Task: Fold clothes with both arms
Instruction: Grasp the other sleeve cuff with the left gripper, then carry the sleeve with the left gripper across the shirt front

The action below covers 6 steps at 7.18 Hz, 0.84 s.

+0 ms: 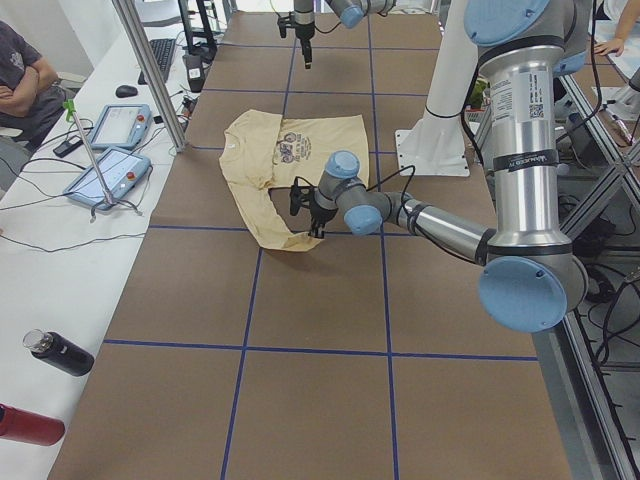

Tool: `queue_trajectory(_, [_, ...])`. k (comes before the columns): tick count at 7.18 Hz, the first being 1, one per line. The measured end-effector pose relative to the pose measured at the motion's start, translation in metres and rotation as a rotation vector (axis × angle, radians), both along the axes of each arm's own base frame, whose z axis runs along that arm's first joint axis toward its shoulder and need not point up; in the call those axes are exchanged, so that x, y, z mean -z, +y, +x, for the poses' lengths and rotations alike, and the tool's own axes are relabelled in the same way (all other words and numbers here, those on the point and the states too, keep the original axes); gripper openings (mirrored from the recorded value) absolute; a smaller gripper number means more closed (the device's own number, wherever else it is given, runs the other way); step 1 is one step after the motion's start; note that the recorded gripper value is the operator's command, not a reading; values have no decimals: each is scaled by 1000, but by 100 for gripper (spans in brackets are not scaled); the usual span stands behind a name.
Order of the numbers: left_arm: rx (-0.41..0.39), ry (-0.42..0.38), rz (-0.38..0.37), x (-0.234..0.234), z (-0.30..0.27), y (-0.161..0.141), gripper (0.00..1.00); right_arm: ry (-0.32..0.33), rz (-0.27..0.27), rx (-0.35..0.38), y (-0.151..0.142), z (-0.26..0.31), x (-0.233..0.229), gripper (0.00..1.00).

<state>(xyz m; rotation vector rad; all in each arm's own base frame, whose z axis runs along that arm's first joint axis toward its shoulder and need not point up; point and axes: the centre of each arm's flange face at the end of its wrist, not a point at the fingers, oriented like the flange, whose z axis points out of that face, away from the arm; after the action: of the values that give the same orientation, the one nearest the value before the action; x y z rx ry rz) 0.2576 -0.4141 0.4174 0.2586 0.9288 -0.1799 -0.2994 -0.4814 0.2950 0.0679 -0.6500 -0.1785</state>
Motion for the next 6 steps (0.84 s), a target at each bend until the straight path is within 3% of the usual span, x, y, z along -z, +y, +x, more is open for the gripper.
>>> queue_trajectory(3, [5,107,-18,157,5,-78,0,31,-42,0,33,30,-41,100])
queue_trajectory(6, [4,278,-110,306,20,-89,0,36,-52,3,45,40,-50,100])
